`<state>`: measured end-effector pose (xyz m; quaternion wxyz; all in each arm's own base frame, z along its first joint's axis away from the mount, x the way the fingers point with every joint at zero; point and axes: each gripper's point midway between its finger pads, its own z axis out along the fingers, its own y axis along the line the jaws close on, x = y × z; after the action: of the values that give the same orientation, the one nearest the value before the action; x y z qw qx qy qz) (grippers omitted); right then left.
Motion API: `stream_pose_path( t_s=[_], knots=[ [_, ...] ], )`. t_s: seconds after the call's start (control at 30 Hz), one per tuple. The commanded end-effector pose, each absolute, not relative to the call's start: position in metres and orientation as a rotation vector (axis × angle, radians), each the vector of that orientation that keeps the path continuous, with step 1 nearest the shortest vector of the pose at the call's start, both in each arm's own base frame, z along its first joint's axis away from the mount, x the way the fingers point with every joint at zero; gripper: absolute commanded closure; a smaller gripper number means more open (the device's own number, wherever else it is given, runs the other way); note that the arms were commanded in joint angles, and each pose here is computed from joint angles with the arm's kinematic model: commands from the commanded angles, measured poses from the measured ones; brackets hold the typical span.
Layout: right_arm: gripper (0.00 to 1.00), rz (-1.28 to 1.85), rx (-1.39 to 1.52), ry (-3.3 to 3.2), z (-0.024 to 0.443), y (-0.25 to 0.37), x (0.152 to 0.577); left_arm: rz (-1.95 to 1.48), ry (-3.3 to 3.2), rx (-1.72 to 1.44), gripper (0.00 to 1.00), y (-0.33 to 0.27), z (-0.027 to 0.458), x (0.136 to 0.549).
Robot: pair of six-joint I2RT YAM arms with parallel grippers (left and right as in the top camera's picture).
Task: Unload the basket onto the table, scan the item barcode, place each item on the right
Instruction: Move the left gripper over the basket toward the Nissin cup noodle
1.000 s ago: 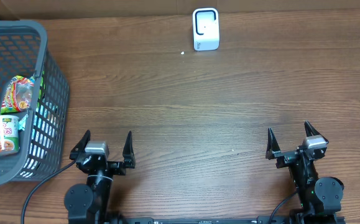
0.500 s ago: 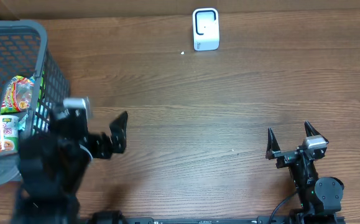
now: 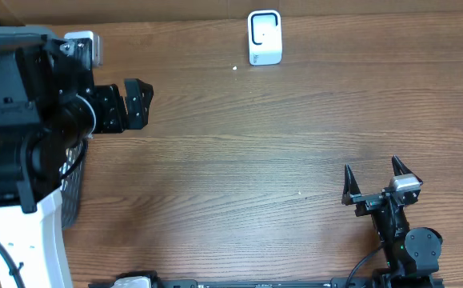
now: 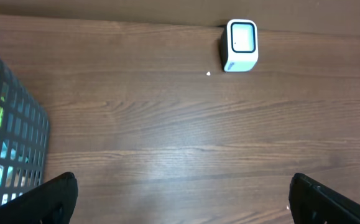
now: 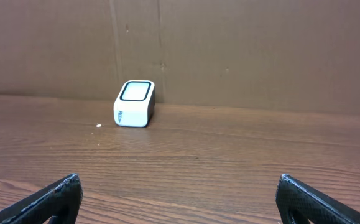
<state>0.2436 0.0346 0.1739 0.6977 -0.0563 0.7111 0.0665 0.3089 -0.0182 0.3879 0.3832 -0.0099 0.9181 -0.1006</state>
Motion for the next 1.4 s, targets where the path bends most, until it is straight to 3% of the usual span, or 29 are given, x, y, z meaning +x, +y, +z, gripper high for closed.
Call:
stream_pose_path(
  t_s=[0.0,0.33,0.7,1.0,1.13,1.23,1.37],
  knots=[
    [0.00,0.141,-0.114,1.585,0.172,0.032,0.244,-0.163,2.308,-0.134,0.00,0.001,0.396,0.314],
    [0.00,0.141,-0.114,1.585,0.172,0.032,0.244,0.097,2.169,-0.830,0.00,0.145,0.406,0.268],
    [0.00,0.141,-0.114,1.585,0.172,0.032,0.244,0.129,2.223,-1.440,0.05,0.251,0.324,0.229],
    [0.00,0.141,-0.114,1.585,0.172,0.032,0.244,0.107,2.446,-1.565,0.07,0.276,0.250,0.241],
    [0.00,0.141,-0.114,1.585,0.172,0.032,0.244,0.254,2.455,-1.626,0.12,0.294,0.242,0.228],
    [0.00,0.141,-0.114,1.585,0.172,0.032,0.244,0.319,2.424,-1.623,0.04,0.305,0.243,0.228],
    [0.00,0.141,-0.114,1.585,0.172,0.032,0.244,0.374,2.380,-1.533,0.05,0.326,0.243,0.243]
  ],
)
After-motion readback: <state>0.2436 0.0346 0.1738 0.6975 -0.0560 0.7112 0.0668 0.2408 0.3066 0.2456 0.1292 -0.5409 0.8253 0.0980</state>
